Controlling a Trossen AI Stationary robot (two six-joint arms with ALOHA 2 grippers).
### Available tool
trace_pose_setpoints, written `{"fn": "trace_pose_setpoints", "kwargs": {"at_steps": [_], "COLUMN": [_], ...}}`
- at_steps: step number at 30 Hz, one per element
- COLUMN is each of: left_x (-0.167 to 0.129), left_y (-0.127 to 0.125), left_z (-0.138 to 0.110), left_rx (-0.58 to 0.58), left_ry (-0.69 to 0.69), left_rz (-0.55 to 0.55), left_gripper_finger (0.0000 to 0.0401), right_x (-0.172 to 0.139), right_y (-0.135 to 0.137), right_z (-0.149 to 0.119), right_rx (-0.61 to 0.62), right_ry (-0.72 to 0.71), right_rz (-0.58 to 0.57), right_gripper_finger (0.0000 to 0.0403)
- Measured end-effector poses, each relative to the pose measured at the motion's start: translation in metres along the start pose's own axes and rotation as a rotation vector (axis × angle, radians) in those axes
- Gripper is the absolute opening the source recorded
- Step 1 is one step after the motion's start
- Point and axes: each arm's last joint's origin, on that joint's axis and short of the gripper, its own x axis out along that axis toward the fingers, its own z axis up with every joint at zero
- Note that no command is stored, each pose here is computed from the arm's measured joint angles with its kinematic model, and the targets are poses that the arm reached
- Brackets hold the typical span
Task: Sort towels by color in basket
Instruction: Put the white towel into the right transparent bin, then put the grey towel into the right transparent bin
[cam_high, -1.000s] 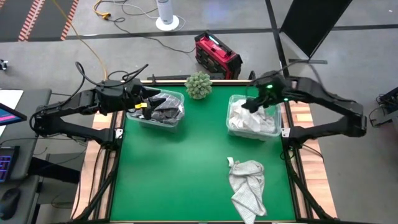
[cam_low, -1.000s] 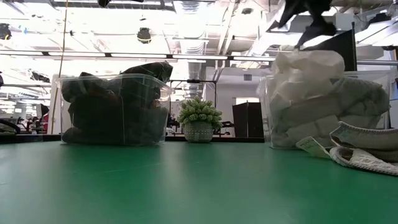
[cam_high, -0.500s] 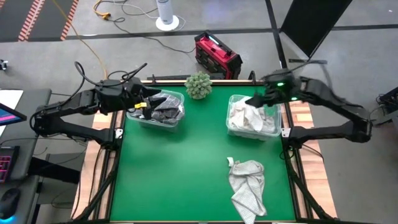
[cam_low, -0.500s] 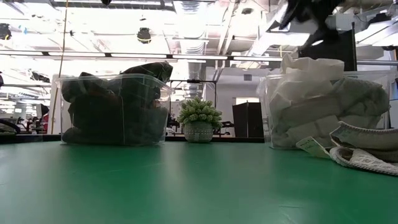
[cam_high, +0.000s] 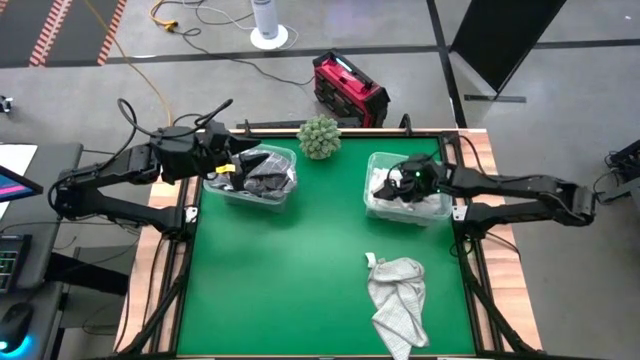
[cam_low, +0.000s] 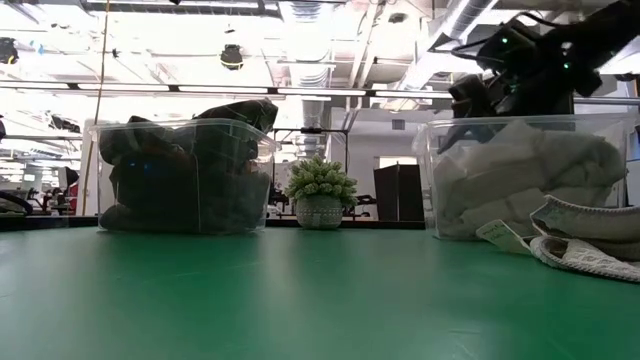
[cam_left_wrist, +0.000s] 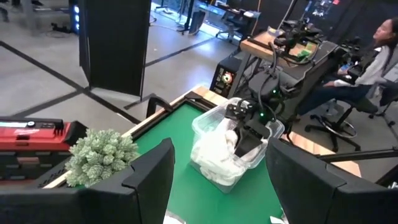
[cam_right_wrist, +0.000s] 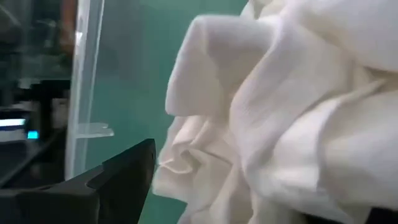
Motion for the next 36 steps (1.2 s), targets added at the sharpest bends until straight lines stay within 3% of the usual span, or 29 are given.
{"fn": "trace_pose_setpoints", "kwargs": {"at_steps": [4,8,16,20,25,29,36], "left_x": [0.0,0.0,0.0,0.0,-0.001,-0.001,0.0], "left_y": [0.0,0.0,0.0,0.001,0.003,0.004,0.006], "left_z": [0.0,0.0,0.0,-0.004,-0.01,-0.011,-0.01], "left_rx": [0.002,0.001,0.018,0.028,0.019,0.022,0.032], "left_ry": [-0.004,-0.005,0.003,0.041,0.096,0.111,0.106], "left_rz": [-0.002,-0.002,0.001,0.014,0.034,0.039,0.052], "left_gripper_finger": [0.024,0.024,0.024,0.024,0.024,0.024,0.024], "right_x": [-0.002,-0.019,-0.062,-0.084,-0.089,-0.08,-0.059], "right_y": [0.002,0.026,0.057,0.076,0.097,0.107,0.109], "right_z": [0.002,0.014,0.025,0.017,-0.016,-0.06,-0.14], "right_rx": [0.006,-0.049,-0.239,-0.288,-0.451,-0.671,-0.911], "right_ry": [0.014,-0.008,0.039,0.107,0.221,0.302,0.299], "right_rz": [0.054,0.092,-0.167,-0.205,-0.15,-0.111,-0.236], "right_gripper_finger": [0.0376,0.0376,0.0376,0.0376,0.0376,0.0376,0.0376]}}
